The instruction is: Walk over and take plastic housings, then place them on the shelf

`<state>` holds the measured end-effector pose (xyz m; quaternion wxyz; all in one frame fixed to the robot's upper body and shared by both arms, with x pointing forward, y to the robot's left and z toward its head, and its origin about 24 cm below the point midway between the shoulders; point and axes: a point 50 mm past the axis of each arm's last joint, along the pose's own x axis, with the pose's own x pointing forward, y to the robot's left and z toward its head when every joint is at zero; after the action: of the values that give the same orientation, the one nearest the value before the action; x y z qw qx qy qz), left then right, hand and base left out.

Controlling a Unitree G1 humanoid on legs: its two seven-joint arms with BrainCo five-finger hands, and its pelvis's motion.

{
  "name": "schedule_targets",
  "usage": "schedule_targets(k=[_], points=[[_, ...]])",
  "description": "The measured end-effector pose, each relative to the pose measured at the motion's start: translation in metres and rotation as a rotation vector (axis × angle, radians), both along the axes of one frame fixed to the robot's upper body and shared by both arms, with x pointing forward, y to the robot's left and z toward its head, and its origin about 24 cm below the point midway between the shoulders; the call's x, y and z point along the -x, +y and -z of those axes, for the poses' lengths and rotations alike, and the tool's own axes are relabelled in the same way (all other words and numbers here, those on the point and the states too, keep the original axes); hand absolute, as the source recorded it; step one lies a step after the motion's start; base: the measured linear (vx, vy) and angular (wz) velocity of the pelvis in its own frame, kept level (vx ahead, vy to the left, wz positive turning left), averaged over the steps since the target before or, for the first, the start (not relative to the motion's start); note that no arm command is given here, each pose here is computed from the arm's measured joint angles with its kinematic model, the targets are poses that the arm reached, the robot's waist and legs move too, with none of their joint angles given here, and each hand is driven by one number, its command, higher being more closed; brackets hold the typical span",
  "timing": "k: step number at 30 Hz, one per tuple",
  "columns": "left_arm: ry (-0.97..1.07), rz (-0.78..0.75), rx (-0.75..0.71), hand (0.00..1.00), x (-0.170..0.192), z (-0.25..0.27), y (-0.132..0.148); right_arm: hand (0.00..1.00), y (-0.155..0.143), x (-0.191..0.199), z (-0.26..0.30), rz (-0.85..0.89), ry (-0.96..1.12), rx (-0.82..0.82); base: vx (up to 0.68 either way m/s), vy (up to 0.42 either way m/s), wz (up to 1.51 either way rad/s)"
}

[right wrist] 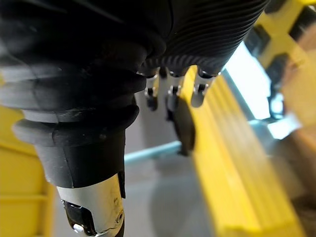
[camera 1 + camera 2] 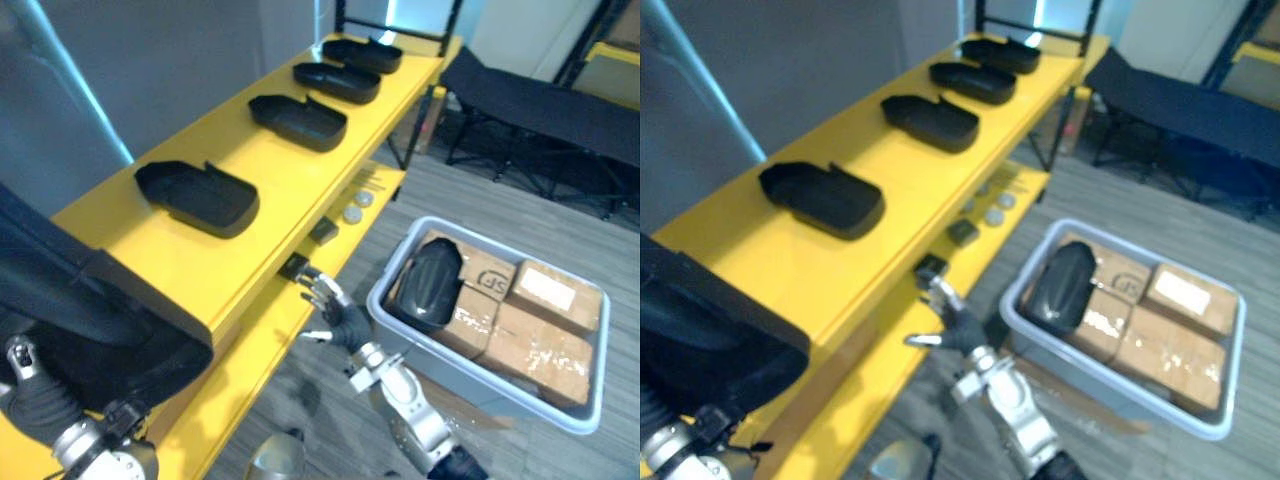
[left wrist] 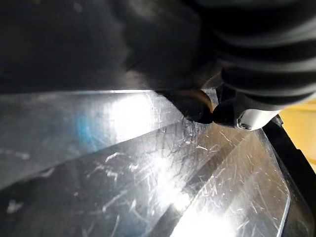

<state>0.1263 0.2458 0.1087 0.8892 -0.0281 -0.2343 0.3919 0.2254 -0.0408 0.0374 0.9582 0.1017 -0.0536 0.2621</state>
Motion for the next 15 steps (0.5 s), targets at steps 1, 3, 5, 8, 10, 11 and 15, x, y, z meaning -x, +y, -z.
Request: schedule_targets(k=[1, 3, 5, 8, 10, 11, 15], points=[[0.002, 0.009, -0.002, 1.0, -0.001, 0.0, -0.001, 0.0, -0.003, -0.001, 0.001, 0.024, 0.004, 0.0, 0.01, 0.066, 0.28], [0.021, 0.013, 0.005, 1.0, -0.001, 0.003, -0.002, 0.0, -0.01, -0.002, 0.003, 0.053, 0.001, 0.023, 0.01, 0.059, 0.02], [0.042, 0.011, 0.013, 1.0, 0.0, 0.006, -0.002, 0.0, -0.013, -0.002, 0.004, 0.055, 0.001, 0.036, 0.0, 0.018, -0.02], [0.102, -0.001, 0.043, 1.0, 0.0, 0.017, 0.0, 0.0, -0.021, -0.004, 0.004, 0.054, -0.011, 0.051, 0.01, 0.006, 0.12], [0.143, 0.011, 0.068, 1.0, -0.002, 0.028, 0.001, 0.0, -0.033, -0.005, 0.007, 0.1, 0.005, 0.055, -0.01, -0.033, 0.69], [0.145, 0.026, 0.081, 1.0, -0.002, 0.03, 0.001, 0.0, -0.037, -0.004, 0.009, 0.119, 0.014, 0.056, 0.0, -0.069, 0.96], [0.177, 0.102, 0.118, 1.0, 0.002, 0.04, -0.001, 0.0, -0.061, 0.002, 0.022, 0.233, 0.069, 0.079, 0.0, -0.02, 0.87]])
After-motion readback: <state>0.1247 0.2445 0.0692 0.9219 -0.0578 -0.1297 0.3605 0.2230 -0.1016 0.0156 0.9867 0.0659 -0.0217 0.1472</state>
